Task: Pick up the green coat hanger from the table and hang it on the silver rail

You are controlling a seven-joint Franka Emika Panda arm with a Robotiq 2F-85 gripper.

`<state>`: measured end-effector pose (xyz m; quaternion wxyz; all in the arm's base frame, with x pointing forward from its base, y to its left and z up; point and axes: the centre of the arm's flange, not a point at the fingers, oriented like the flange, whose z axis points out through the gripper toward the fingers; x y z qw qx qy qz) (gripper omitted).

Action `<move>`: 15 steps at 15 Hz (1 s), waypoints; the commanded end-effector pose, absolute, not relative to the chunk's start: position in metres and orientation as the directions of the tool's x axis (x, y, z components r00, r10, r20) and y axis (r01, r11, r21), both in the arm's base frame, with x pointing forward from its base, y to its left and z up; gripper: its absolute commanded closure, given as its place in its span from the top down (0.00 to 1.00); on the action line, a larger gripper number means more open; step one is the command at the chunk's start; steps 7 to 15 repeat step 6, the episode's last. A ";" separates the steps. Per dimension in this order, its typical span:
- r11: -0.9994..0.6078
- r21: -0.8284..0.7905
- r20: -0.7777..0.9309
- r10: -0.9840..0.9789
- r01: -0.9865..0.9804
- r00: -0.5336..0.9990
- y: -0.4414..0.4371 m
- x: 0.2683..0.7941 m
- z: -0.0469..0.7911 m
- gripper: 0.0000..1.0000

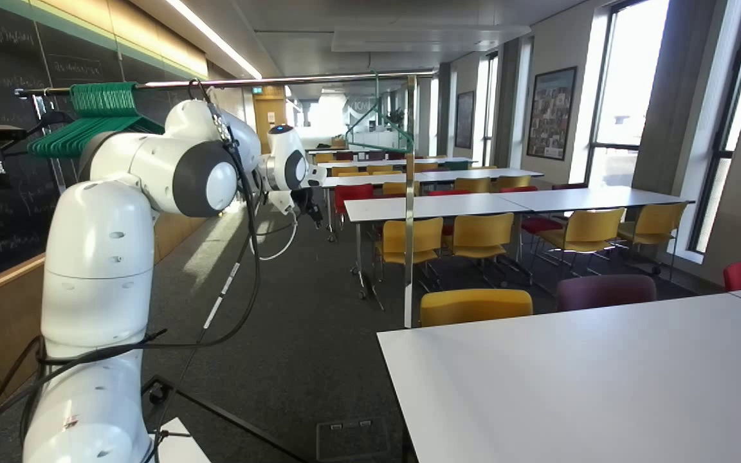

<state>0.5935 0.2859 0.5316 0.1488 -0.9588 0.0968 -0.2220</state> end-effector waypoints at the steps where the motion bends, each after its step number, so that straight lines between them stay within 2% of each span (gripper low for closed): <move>1: -0.937 -0.327 0.395 -0.254 -0.123 0.883 0.285 0.592 0.531 1.00; 15: -0.938 -0.324 0.391 -0.250 -0.122 0.886 0.286 0.589 0.529 1.00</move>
